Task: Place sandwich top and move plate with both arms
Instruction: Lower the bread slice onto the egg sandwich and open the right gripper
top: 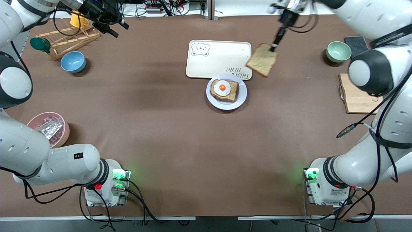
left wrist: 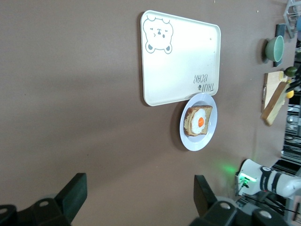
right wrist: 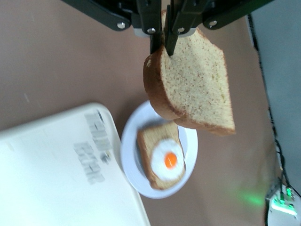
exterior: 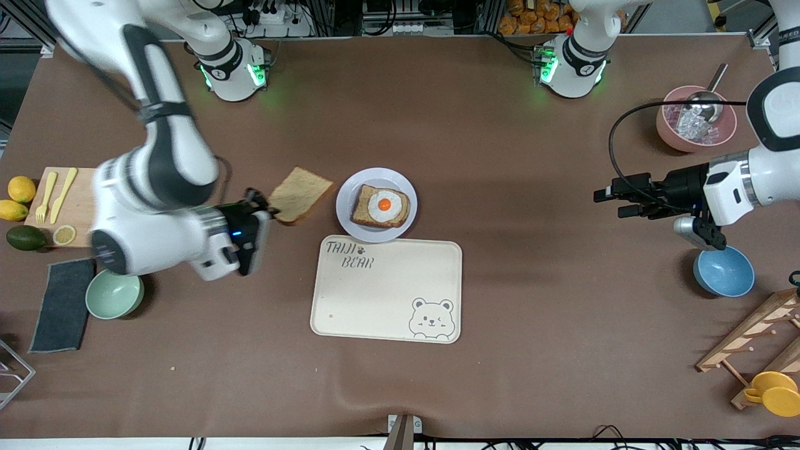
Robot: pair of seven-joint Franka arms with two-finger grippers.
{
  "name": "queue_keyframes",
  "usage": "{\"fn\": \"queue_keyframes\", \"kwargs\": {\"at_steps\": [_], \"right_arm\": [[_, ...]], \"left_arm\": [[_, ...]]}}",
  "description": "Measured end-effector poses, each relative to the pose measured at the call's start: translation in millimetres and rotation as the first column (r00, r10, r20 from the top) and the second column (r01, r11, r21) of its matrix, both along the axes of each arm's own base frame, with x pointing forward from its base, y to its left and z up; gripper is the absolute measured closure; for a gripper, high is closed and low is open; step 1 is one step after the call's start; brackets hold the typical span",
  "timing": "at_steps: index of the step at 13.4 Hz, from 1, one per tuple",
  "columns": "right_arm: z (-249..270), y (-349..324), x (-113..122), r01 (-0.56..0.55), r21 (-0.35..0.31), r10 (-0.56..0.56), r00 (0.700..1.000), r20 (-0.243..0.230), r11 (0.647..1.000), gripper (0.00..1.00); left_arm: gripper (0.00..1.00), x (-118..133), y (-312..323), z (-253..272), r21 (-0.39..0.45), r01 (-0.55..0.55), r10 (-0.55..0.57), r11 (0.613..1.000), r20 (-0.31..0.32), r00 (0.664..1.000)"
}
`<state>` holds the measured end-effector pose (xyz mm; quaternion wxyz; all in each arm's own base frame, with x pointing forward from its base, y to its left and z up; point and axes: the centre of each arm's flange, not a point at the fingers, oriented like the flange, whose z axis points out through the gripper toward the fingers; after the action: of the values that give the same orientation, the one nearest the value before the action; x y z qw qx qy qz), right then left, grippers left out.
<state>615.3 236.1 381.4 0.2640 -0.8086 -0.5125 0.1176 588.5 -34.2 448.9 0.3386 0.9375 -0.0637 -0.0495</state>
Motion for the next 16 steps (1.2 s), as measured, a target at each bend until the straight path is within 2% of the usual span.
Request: {"fn": "queue_keyframes", "kwargs": {"at_steps": [2,4,6,8,10,12,14,16], "right_arm": [[-7.5,31.3,-7.6,0.081,-0.063,-0.083,0.996,-0.015,0.995,0.93],[-29.1,22.0,3.3,0.180,-0.083,-0.183,0.983,-0.033,0.980,0.93],[-47.6,13.9,13.3,0.286,-0.096,-0.292,0.955,-0.052,0.953,0.93],[-60.1,6.9,19.5,0.382,-0.094,-0.390,0.916,-0.095,0.919,0.93],[-77.4,0.4,22.6,0.476,-0.087,-0.484,0.858,-0.168,0.875,0.93],[-100.7,4.2,16.3,0.568,-0.100,-0.573,0.783,-0.242,0.817,0.93],[-118.4,3.2,6.0,0.605,-0.125,-0.612,0.733,-0.298,0.786,0.93],[-131.1,2.3,-4.4,0.656,-0.153,-0.659,0.658,-0.365,0.739,0.93]], "left_arm": [[0.00,7.0,-7.4,-29.3,-0.052,-0.013,0.011,0.999,-0.041,0.999],[0.00,11.2,-18.7,-55.4,-0.086,-0.015,0.008,0.996,-0.080,0.997],[0.00,8.1,-26.1,-74.1,-0.116,-0.026,0.012,0.993,-0.120,0.993],[0.00,-0.4,-29.6,-89.3,-0.146,-0.048,0.024,0.988,-0.162,0.987],[0.00,-9.1,-32.9,-102.9,-0.153,-0.054,0.023,0.987,-0.196,0.980],[0.00,-18.9,-39.0,-119.9,-0.173,-0.068,0.025,0.982,-0.238,0.971],[0.00,-25.6,-47.8,-135.1,-0.205,-0.084,0.025,0.975,-0.273,0.962],[0.00,-32.8,-57.4,-151.3,-0.211,-0.081,0.012,0.974,-0.308,0.951]]}}
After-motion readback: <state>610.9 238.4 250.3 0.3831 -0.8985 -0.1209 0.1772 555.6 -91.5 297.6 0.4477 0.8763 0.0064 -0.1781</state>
